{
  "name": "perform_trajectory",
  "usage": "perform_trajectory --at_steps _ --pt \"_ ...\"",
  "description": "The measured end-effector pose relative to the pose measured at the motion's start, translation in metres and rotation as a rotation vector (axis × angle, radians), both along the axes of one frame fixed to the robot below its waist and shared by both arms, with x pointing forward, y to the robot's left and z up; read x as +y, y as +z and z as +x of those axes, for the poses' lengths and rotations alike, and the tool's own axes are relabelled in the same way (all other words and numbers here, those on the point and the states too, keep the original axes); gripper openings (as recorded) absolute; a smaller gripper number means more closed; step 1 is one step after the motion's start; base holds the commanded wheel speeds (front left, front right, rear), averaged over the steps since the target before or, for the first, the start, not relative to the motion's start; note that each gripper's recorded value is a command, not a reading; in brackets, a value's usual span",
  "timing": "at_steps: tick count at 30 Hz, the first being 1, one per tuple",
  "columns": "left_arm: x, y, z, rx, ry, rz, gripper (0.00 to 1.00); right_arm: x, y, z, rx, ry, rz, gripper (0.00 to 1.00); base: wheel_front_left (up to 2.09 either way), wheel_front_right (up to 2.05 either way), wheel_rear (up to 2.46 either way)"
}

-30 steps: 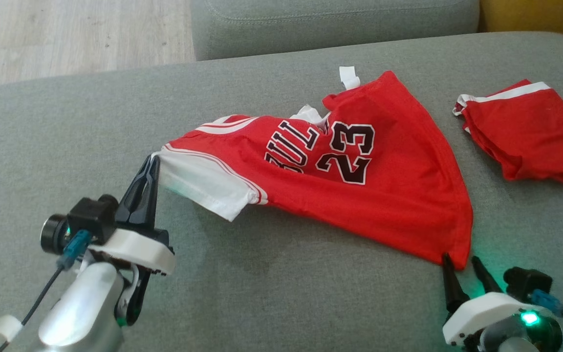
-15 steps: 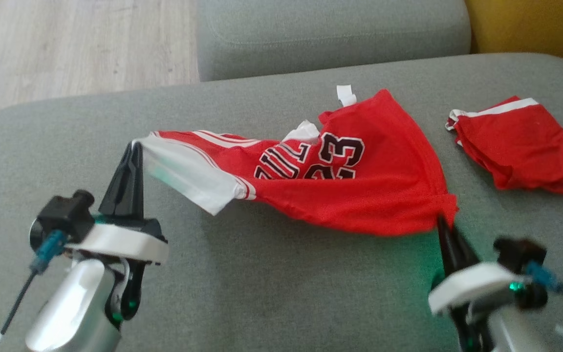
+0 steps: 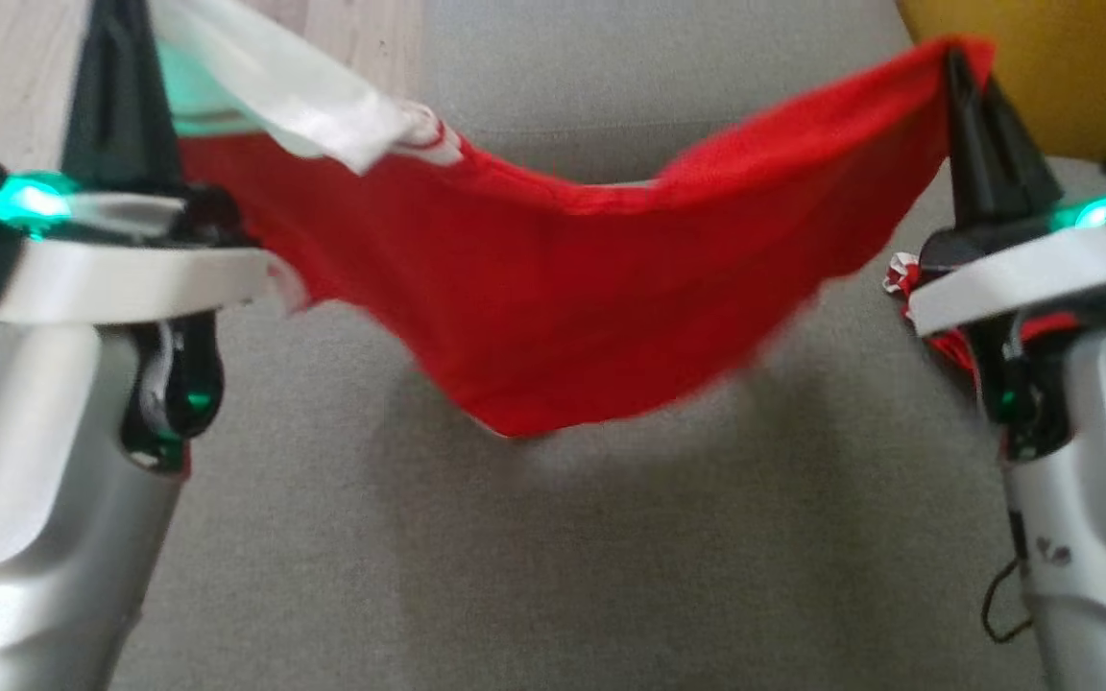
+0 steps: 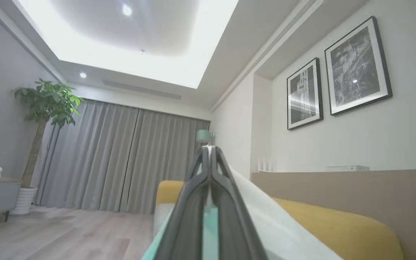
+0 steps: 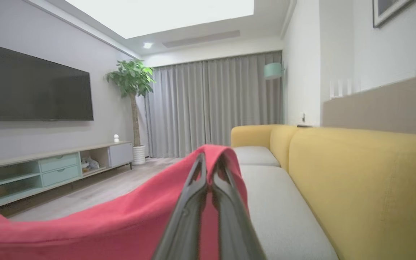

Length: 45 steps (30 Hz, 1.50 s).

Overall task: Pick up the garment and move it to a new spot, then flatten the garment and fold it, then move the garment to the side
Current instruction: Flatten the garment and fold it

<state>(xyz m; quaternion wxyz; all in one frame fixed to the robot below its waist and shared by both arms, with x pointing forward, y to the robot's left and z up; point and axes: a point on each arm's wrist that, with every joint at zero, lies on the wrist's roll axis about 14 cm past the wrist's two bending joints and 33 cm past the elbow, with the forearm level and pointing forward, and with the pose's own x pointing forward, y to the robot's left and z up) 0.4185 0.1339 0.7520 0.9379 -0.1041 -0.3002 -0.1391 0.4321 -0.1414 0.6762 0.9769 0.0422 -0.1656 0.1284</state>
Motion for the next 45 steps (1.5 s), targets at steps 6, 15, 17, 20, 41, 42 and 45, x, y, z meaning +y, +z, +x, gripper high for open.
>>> perform_trajectory --at_steps 6,15,17,20,41,42,45 --pt "0.009 0.043 -0.034 -0.120 0.020 -0.017 0.00 0.006 0.042 -0.017 -0.107 0.023 -0.031 0.00 0.00 0.00 0.00" --pt "0.007 0.061 -0.057 -0.151 0.007 0.076 0.00 -0.003 0.059 -0.036 -0.129 -0.010 -0.049 0.00 0.00 0.00 0.00" --pt "0.011 0.055 -0.048 -0.116 0.022 0.106 0.00 -0.005 0.058 -0.032 -0.111 -0.020 -0.044 0.00 0.00 0.00 0.00" --pt "0.014 0.045 -0.021 -0.065 0.029 0.148 0.00 -0.010 0.045 -0.015 -0.053 -0.034 -0.038 0.00 0.00 0.00 0.00" --pt "0.073 0.018 0.211 0.066 0.230 0.297 0.00 0.015 0.002 0.216 0.039 -0.022 -0.058 0.00 0.00 0.00 0.00" --pt "0.071 0.012 0.211 0.081 0.221 0.307 0.00 0.016 -0.006 0.217 0.056 -0.021 -0.065 0.00 0.00 0.00 0.00" --pt "0.065 -0.019 0.212 0.149 0.194 0.356 0.00 0.019 -0.036 0.217 0.126 -0.012 -0.128 0.00 0.00 0.00 0.00"
